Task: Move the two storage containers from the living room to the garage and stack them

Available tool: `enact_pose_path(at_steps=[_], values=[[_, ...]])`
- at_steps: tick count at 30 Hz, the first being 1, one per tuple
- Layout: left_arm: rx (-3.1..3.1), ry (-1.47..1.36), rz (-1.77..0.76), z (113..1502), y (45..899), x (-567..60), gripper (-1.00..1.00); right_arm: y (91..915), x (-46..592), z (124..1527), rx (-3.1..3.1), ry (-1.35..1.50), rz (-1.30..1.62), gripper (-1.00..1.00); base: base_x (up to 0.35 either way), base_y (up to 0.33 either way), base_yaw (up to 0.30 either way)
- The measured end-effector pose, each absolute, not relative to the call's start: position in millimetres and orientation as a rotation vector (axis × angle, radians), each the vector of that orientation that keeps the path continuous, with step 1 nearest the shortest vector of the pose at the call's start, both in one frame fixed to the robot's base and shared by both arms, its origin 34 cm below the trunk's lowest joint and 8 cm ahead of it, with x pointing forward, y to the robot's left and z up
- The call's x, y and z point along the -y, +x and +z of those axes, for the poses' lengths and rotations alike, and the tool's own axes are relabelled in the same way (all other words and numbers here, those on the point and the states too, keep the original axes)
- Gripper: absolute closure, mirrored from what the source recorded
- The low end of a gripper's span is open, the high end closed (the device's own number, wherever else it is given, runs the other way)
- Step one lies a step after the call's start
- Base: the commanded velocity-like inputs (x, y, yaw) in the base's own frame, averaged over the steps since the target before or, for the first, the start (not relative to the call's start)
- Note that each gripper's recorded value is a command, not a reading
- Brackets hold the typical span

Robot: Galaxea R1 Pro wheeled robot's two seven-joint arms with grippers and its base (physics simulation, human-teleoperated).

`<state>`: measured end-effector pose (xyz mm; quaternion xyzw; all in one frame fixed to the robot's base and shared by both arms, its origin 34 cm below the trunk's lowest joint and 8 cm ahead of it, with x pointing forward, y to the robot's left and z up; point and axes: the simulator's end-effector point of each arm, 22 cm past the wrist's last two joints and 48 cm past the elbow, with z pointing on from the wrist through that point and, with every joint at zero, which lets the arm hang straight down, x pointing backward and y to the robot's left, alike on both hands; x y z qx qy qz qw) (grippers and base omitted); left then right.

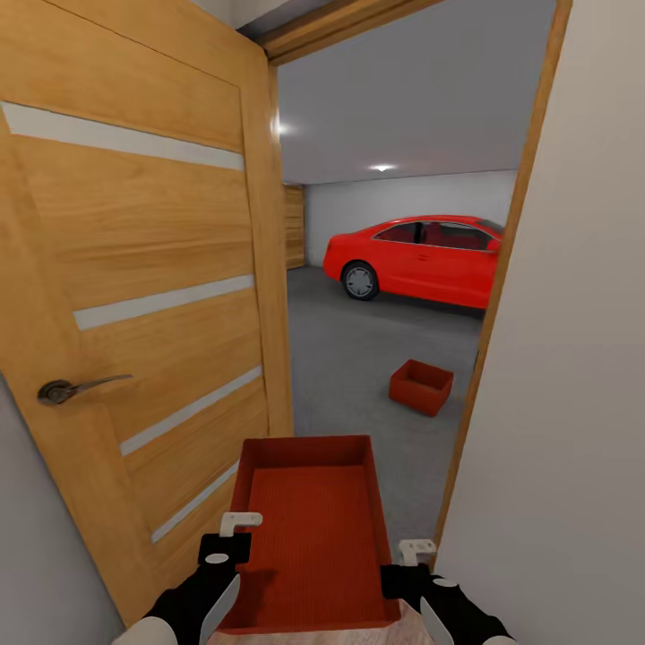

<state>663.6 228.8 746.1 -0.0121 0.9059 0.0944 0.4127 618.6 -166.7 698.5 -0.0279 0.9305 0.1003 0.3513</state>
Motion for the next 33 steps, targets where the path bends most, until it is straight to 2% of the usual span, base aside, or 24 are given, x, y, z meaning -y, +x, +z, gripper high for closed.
enact_pose_path(at_steps=[8, 13, 23, 33], values=[[-2.276, -0.03, 0.237, 746.8, 664.1, -228.6, 1.0, 619.1, 166.8, 699.0, -2.406, -0.072, 0.26, 1.0, 0.218, 0.26, -0.243], [-2.277, -0.029, 0.237, 746.0, 664.2, -228.6, 1.0, 619.2, 166.9, 698.3, -2.407, -0.072, 0.259, 1.0, 0.289, 0.048, -0.086], [-2.287, -0.029, 0.239, 742.0, 661.6, -228.7, 1.0, 616.3, 166.7, 694.8, -2.417, -0.071, 0.26, 1.0, 0.063, 0.027, -0.024], [-2.268, -0.03, 0.236, 748.4, 666.6, -228.2, 1.0, 621.8, 167.2, 700.3, -2.399, -0.072, 0.258, 1.0, 0.226, 0.219, -0.256]])
